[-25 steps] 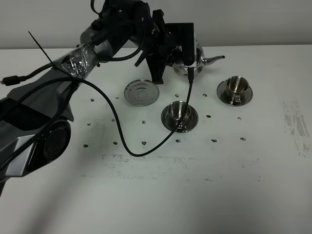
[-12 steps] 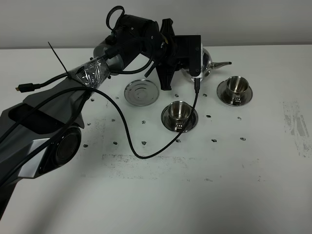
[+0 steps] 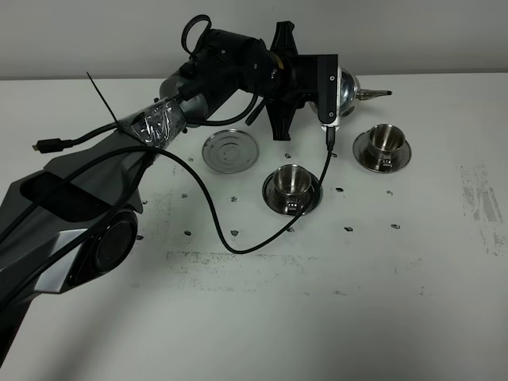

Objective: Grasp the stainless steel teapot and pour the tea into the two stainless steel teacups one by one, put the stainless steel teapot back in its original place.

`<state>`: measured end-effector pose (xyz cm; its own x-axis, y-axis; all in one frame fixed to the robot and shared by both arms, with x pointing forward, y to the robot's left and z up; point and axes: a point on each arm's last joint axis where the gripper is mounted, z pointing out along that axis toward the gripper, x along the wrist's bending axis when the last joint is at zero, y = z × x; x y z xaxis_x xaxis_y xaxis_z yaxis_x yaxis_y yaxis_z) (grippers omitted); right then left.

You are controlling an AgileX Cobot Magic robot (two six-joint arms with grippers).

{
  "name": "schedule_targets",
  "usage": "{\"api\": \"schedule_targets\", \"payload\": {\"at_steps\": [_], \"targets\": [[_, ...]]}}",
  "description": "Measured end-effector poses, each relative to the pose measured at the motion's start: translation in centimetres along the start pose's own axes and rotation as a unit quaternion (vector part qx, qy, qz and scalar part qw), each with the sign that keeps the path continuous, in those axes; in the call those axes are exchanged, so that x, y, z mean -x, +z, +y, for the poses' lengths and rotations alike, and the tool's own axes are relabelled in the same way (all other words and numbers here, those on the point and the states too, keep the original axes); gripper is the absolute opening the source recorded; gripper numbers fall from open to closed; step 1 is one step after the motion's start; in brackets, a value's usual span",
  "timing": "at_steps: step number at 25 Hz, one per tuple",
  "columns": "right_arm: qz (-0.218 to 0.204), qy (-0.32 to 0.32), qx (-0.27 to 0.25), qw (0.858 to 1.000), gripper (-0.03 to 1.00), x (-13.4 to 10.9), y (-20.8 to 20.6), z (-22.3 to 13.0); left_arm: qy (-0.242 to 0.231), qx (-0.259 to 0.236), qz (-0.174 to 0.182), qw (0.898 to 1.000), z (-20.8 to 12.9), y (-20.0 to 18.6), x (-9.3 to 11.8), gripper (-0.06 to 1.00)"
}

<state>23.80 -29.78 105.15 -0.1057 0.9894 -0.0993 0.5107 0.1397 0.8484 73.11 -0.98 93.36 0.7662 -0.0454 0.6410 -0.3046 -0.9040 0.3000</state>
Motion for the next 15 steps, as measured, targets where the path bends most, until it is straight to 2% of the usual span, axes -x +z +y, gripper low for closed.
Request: {"api": "schedule_targets", "payload": {"at_steps": [8, 15], "targets": [[0.000, -0.001, 0.000, 1.000, 0.50, 0.0, 0.0, 0.0, 0.005, 0.005, 0.004, 1.000, 0.0, 2.0, 1.4, 0.19], [0.000, -0.001, 0.000, 1.000, 0.50, 0.0, 0.0, 0.0, 0.007, 0.007, 0.017, 1.000, 0.0, 2.6, 1.5, 0.19]]}}
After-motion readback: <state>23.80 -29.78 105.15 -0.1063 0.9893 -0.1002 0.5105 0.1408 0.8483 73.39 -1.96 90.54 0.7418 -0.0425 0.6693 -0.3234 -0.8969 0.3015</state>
